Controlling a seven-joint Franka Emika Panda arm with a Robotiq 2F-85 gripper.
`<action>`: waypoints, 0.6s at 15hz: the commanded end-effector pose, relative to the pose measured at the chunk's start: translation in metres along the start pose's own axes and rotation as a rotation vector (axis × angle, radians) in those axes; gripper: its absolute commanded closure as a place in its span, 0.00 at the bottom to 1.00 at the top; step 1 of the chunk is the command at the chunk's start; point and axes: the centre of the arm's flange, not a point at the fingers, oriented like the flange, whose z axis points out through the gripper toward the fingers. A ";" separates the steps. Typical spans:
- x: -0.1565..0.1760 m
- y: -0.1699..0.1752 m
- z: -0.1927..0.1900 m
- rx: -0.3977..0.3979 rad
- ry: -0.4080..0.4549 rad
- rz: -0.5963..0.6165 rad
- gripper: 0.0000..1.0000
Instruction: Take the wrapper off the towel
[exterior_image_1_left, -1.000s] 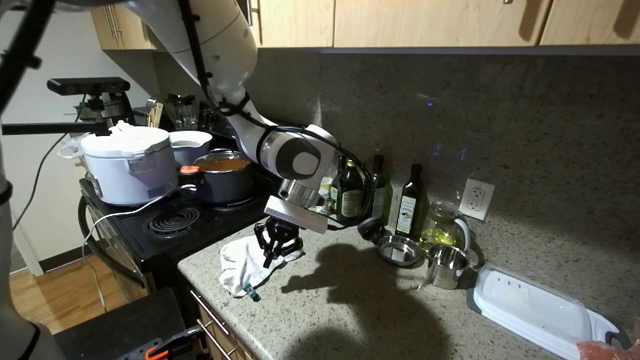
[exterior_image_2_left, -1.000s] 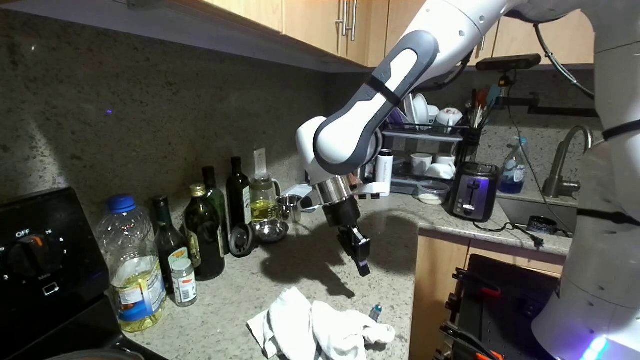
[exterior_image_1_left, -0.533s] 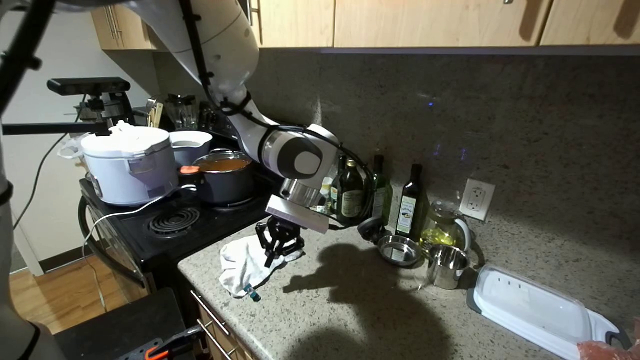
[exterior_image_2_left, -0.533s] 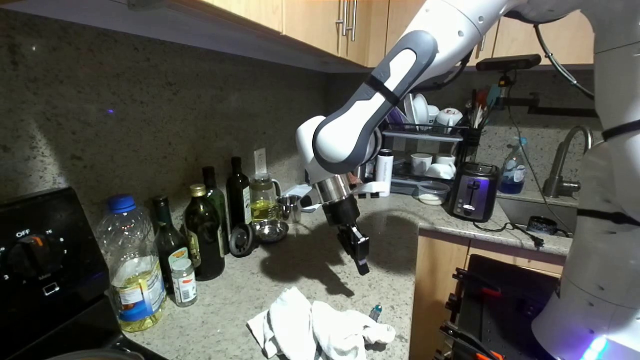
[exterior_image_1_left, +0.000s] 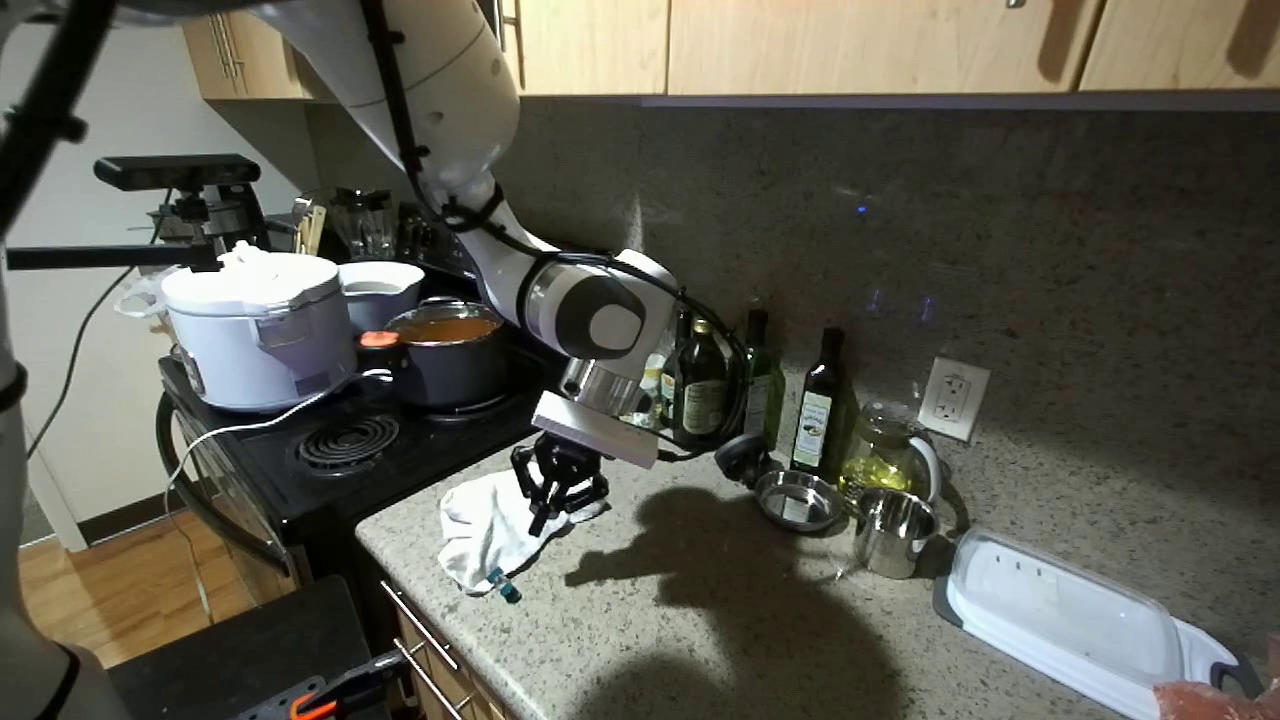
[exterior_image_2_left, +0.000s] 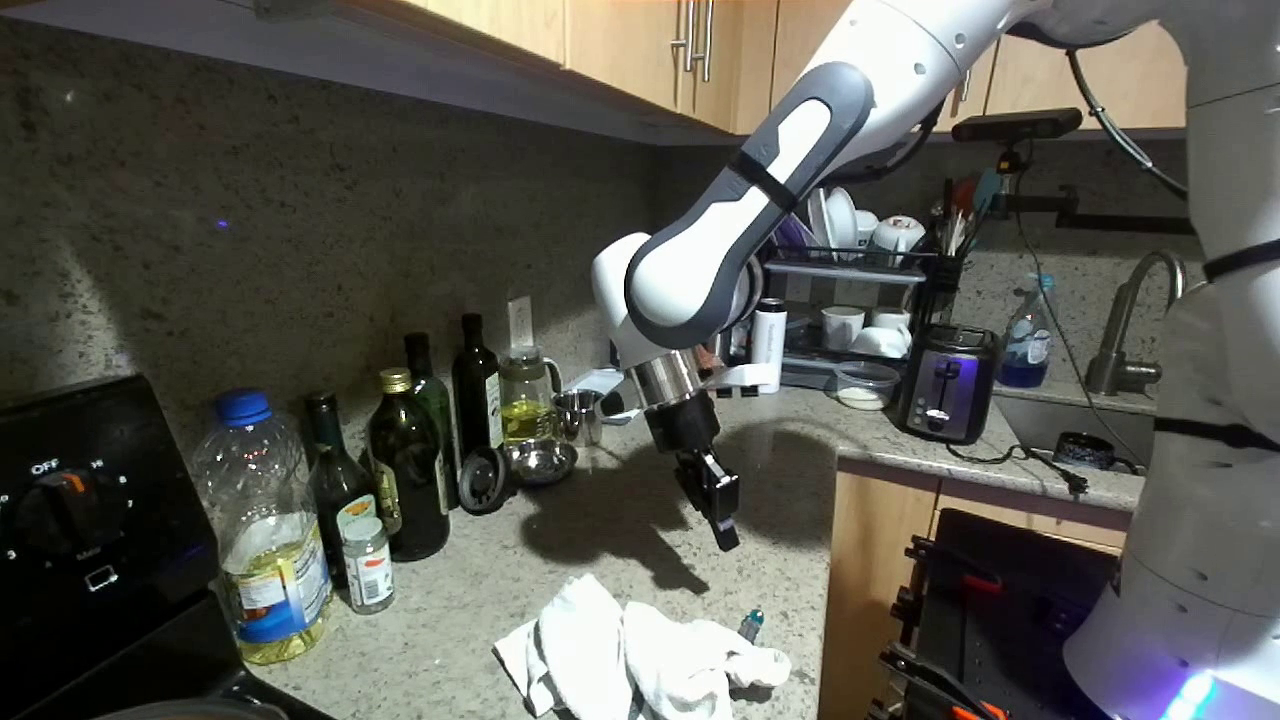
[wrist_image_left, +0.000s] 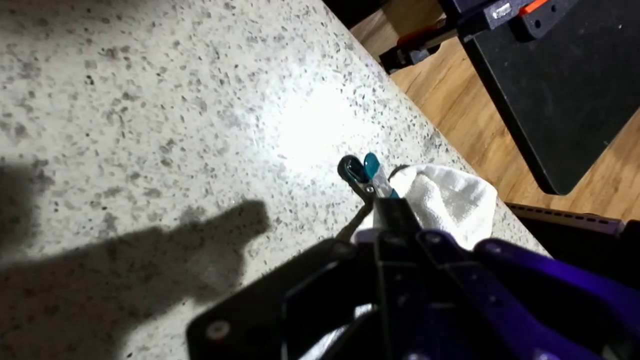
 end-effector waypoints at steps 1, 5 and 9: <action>0.008 -0.002 0.011 0.002 0.003 -0.078 1.00; 0.017 -0.006 0.023 -0.013 -0.018 -0.169 1.00; 0.020 -0.008 0.039 -0.006 -0.029 -0.257 1.00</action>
